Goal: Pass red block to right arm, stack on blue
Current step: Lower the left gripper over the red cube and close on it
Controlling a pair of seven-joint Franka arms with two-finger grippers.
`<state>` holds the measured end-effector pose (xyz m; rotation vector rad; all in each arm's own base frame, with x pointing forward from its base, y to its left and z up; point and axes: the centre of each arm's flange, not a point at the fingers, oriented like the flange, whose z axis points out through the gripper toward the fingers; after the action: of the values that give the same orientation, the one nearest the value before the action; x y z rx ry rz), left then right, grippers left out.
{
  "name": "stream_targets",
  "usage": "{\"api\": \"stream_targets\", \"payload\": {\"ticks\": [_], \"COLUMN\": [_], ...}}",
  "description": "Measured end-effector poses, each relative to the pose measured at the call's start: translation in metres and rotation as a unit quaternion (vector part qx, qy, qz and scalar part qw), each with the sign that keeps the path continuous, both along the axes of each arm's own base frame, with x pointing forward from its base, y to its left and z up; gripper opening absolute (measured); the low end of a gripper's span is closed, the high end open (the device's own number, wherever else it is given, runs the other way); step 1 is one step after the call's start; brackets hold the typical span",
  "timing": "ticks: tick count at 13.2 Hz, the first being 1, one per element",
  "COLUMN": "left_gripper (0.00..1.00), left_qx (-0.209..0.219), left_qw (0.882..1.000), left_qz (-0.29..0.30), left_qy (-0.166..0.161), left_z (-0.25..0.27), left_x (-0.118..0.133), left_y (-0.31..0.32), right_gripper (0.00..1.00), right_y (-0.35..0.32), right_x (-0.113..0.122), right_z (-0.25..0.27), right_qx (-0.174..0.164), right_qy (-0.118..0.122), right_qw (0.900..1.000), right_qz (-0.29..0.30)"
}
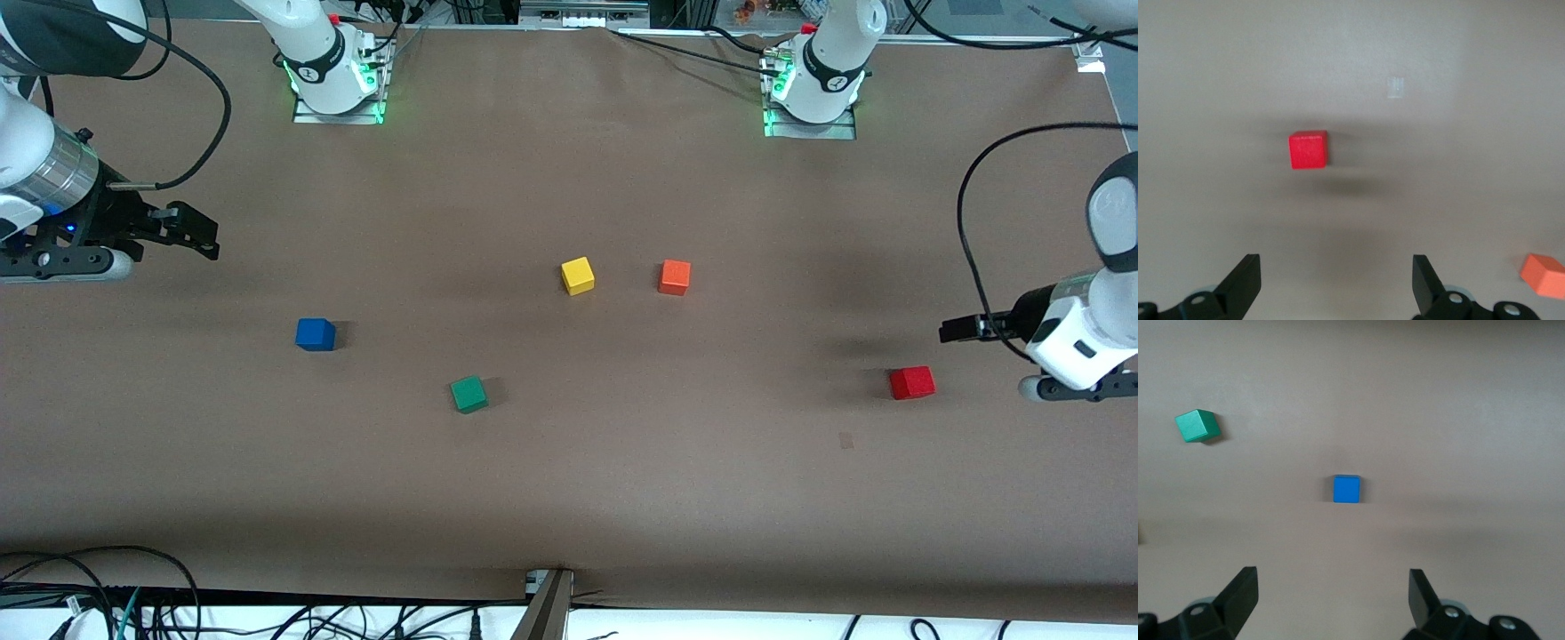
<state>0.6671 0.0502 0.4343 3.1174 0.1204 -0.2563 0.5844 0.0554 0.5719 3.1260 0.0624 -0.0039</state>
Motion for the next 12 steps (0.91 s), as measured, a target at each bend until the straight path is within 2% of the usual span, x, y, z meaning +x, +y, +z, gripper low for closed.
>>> {"api": "stream_targets", "payload": {"ticks": [5,12], "left_gripper": [1.00,1.00], "left_qx": [0.003,0.009], "left_qw": [0.999,0.999], "left_qz": [-0.009,0.006], "left_qy": [-0.034,-0.040], "left_z": [-0.080,-0.172], "left_x": [0.003,-0.002], "left_y": [0.016,0.047], "right_gripper": [1.00,1.00], "right_y": [0.000,0.000], "right_x": [0.000,0.000], "right_z": [0.000,0.000], "right_qx": [0.000,-0.004], "right_qy": [0.000,0.000], "right_qw": [1.000,1.000], "right_qz": [0.000,0.001]}}
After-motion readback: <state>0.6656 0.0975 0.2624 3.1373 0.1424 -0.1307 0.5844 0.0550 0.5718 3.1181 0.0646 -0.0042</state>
